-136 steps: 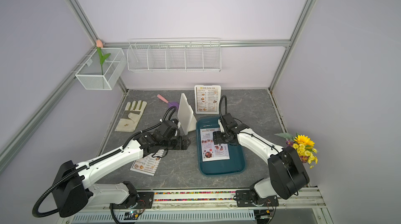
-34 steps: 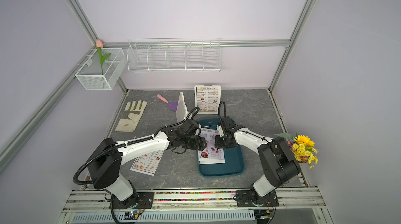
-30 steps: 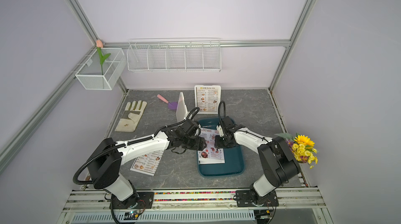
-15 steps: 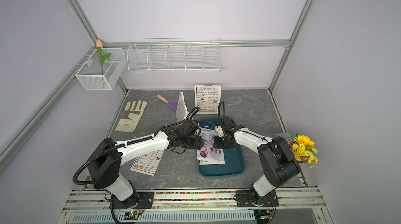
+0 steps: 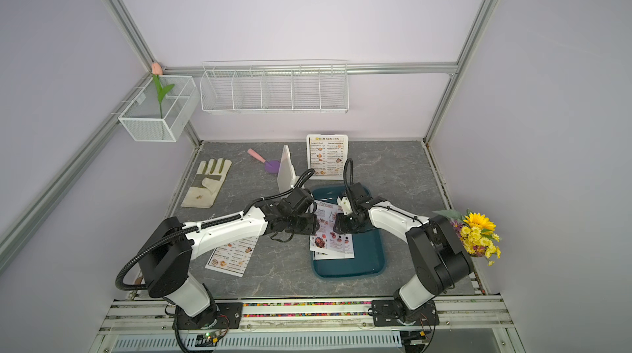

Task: Replace the menus in the menu holders
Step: Pick up the menu from the storage box.

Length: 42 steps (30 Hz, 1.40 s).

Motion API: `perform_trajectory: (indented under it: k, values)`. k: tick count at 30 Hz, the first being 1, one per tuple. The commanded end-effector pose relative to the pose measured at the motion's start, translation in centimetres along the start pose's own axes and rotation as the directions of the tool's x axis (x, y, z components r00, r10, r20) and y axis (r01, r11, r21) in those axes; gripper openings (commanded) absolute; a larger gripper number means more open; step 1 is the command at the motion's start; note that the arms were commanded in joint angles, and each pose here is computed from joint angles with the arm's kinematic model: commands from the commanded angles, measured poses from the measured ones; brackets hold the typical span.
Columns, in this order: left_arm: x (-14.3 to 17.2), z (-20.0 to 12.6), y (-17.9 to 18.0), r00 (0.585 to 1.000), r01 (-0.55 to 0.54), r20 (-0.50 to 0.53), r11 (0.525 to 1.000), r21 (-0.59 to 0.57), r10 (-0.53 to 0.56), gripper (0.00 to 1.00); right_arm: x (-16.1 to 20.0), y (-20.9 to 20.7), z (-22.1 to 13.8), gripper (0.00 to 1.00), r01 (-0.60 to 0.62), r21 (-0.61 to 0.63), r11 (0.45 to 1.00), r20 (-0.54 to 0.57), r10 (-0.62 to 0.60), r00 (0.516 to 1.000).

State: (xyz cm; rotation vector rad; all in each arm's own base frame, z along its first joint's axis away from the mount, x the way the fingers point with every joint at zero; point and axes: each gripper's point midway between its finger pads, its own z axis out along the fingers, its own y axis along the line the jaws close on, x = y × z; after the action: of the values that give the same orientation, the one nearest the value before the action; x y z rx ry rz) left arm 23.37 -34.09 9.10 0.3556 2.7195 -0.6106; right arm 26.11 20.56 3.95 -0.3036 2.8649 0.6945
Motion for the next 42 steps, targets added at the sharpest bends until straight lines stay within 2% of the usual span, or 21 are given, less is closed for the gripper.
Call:
perform_trajectory:
  k: [1,6,10,15,22,37,42]
  values:
    - [0.6,0.8,0.6,1.000,0.016,-0.019,0.999,-0.030,-0.017,0.44,0.5,0.5,0.2,0.39,0.005,-0.029,1.000,-0.007,-0.005,1.000]
    - [0.8,1.1,0.8,1.000,0.026,-0.014,0.999,-0.046,-0.026,0.41,0.7,0.2,0.7,0.38,0.001,-0.026,1.000,-0.007,-0.001,1.000]
    - [0.8,0.9,1.0,0.999,0.031,-0.008,0.998,-0.053,-0.031,0.33,0.8,0.1,0.9,0.38,-0.007,-0.031,0.999,-0.009,0.007,1.000]
    - [0.6,0.2,1.3,1.000,0.023,0.002,0.997,-0.070,-0.023,0.31,0.8,0.0,0.7,0.40,-0.003,-0.020,1.000,-0.003,0.003,1.000]
    - [0.8,-0.1,2.1,1.000,0.025,0.007,0.994,-0.105,-0.024,0.21,0.6,0.1,0.4,0.41,0.000,-0.017,1.000,0.007,0.000,1.000]
    - [0.2,-1.8,1.6,1.000,0.004,0.024,0.995,-0.102,-0.001,0.19,0.5,-1.4,0.5,0.48,-0.016,0.037,0.999,0.017,0.015,1.000]
    - [0.6,-1.7,2.2,1.000,-0.006,0.011,0.992,-0.125,0.008,0.12,0.4,-1.8,-0.1,0.48,-0.020,0.050,0.999,0.031,0.018,0.999]
